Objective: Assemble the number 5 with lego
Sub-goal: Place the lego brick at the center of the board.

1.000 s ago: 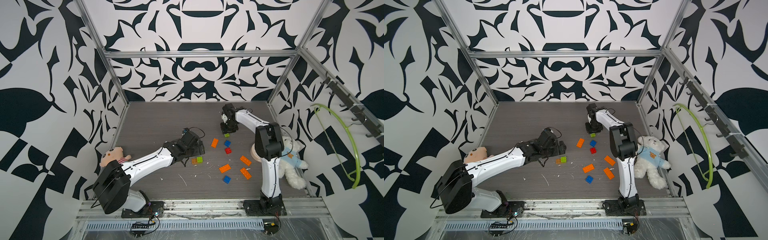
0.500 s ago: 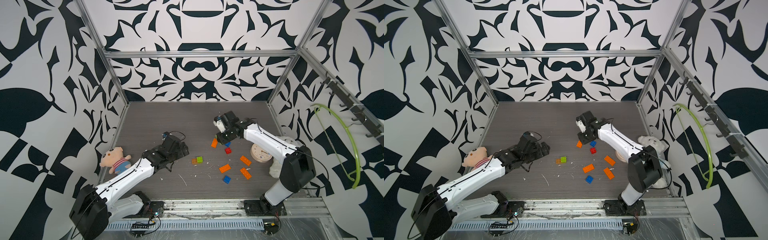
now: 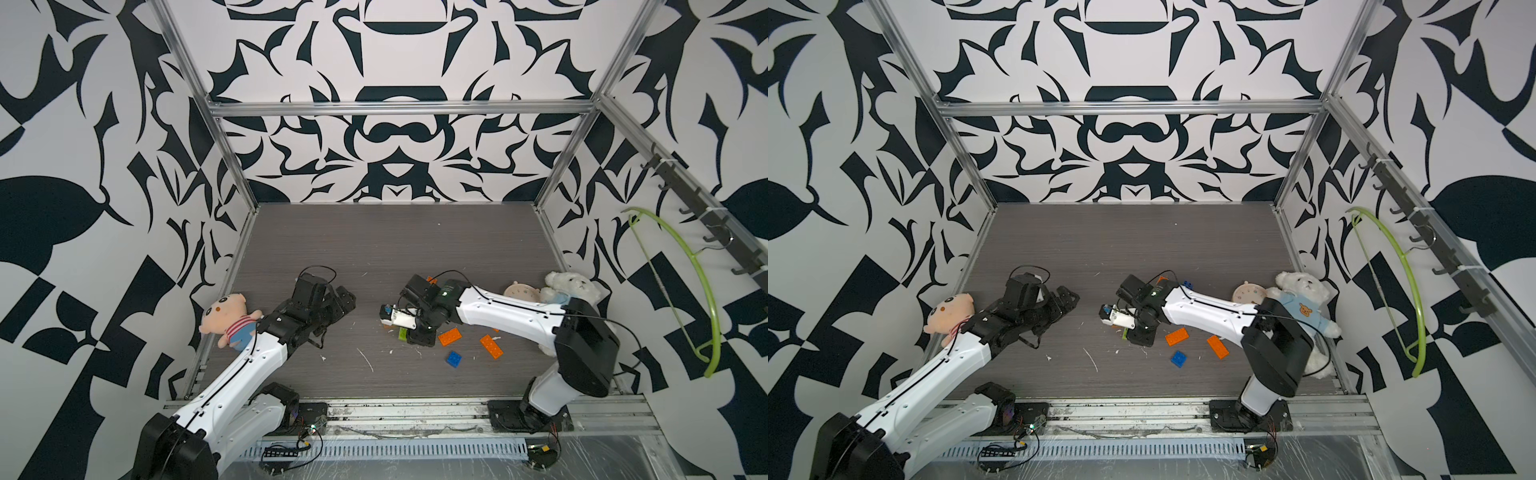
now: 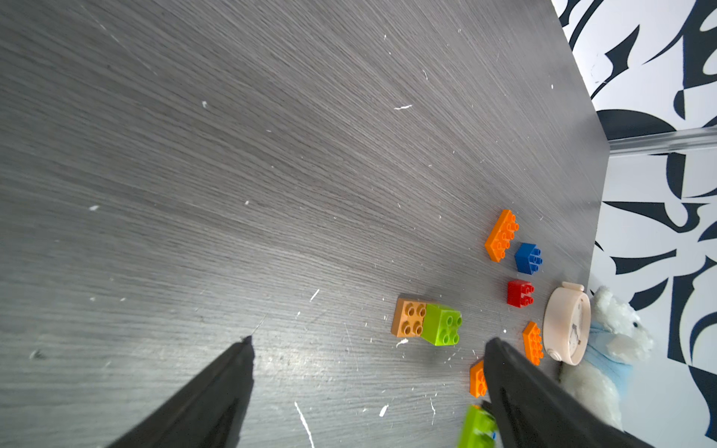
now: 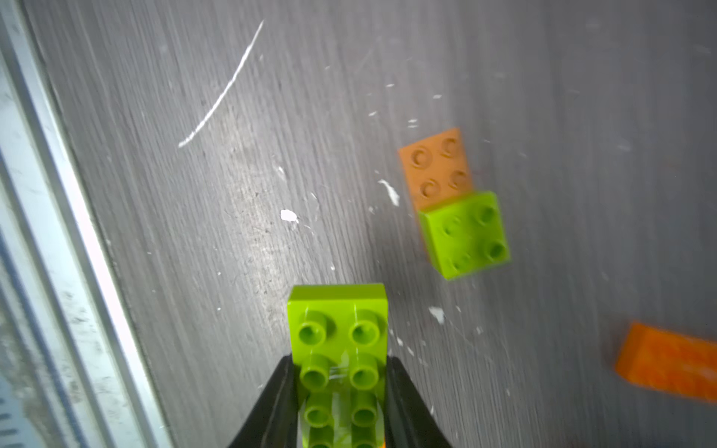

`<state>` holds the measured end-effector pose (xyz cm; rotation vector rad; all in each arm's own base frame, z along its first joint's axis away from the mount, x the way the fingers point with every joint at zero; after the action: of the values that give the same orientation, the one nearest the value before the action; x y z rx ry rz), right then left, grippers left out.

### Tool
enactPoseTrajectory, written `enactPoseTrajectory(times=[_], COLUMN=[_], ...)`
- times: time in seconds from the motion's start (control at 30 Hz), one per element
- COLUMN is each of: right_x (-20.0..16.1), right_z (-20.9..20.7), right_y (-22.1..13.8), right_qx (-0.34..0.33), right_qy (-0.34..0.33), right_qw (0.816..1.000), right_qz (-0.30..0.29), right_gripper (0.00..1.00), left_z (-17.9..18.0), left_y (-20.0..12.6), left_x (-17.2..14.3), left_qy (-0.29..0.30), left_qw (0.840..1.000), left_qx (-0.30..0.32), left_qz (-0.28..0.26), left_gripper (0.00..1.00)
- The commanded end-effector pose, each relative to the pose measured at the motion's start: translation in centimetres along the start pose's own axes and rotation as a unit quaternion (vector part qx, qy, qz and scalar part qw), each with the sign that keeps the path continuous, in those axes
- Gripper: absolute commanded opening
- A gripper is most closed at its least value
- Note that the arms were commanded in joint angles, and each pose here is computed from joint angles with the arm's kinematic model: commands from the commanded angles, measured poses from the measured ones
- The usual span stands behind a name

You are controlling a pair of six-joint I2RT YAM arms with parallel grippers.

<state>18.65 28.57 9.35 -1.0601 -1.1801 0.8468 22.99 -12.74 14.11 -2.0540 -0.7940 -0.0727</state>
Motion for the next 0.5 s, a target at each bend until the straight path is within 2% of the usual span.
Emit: enactPoseTrajectory(times=[0.0,0.17,0.47], right_x=[1.0,1.7,2.1], right_z=[0.0,-0.4,-0.4], right_y=[-0.1,1.5,3.5], right_qx=[0.003,0.016,0.022], right_qy=[-0.067,-0.079,-0.104], right_qw=[0.998,0.997,0.994], right_qz=[-0.006,0.016,0.03], right_gripper=[0.31,0.31,0.33], left_z=[-0.1,-0.6,-1.3], left_y=[-0.7,-0.7,0.7], left_x=[0.1,-0.2,-2.0], left_qy=[0.007,0.02,0.022], left_qw=[1.0,1.0,0.996], left_qx=[0.001,-0.018,-0.051], left_qz=[-0.002,0.008,0.074], left_gripper=[0.99,0.99,0.99])
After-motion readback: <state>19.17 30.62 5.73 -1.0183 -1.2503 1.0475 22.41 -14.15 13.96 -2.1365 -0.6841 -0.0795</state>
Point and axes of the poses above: each gripper's point midway between its finger pads, its own y axis out along the fingers, its own z axis along the line the jaws close on, x = y × z, the point moved 3 cm from there along -y, back along the fingers, and after that the axes turned 1 degree about y, right-handed, at the moved point
